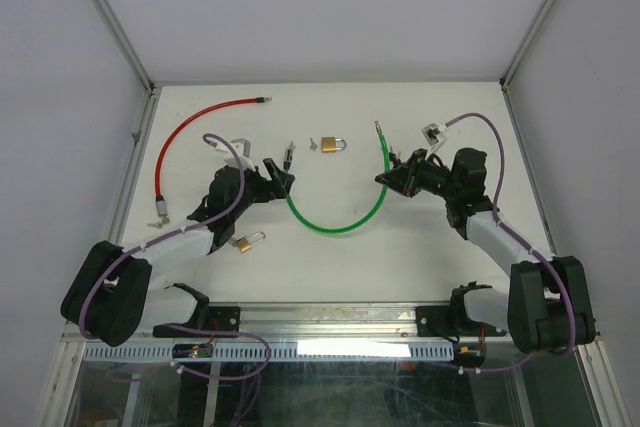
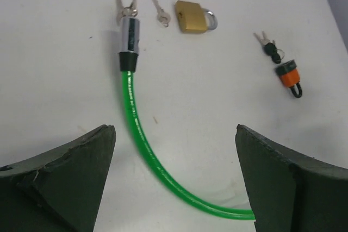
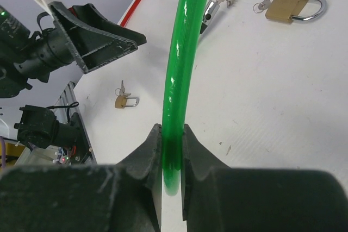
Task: Lock with the key
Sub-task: Lock the lock.
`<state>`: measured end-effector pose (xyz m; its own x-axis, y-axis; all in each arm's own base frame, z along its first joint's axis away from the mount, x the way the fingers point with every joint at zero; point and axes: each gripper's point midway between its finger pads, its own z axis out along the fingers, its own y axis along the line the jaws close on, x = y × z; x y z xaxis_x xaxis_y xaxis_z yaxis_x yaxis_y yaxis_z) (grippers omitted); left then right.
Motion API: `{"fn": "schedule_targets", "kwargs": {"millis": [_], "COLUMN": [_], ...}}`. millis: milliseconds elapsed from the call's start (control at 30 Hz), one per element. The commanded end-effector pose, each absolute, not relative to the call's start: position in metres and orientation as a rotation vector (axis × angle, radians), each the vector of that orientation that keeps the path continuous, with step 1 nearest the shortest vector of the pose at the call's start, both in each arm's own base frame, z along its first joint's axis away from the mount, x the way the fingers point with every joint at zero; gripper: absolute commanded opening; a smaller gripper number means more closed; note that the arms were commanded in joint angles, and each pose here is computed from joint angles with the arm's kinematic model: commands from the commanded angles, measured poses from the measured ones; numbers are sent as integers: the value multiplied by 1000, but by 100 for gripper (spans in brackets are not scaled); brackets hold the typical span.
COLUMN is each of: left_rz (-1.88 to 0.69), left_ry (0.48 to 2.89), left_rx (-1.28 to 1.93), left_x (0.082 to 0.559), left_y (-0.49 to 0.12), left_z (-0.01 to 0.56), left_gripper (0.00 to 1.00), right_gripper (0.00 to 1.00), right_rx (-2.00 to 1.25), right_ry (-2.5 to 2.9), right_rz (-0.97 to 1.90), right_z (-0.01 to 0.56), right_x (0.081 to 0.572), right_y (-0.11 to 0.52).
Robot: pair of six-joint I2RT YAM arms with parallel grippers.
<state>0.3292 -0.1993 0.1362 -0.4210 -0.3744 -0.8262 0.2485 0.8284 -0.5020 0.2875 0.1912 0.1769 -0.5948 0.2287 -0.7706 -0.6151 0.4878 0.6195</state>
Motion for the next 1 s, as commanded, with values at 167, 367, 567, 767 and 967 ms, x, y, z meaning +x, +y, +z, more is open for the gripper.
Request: {"fn": "schedule_targets", "kwargs": {"millis": [167,367,567,767,967], "left_rz": [-834,-731,-668,-623,-598], "left_ry": [1980,2065,2146,2208,2250], "left_rx": [-43,-114,-127,-95,-89], "left_x": [349,379,403,412,412], "left_y": [-190,-179,-180,-181,-182], "left_z": [108,79,64,46,38], "left_gripper": [89,76,60,49,46], "right_gripper": [0,0,0,0,0], "right_rx": [-463,-474,-478,-480,-479], "right_ry": [1733,1728,1729,1728,1732], "right_rz": [1158,1156,1161,1162,1164], "right_z": [209,210,210,210,209], "right_x": [294,293,292,292,292], "right_y": [191,191,192,192,193]}}
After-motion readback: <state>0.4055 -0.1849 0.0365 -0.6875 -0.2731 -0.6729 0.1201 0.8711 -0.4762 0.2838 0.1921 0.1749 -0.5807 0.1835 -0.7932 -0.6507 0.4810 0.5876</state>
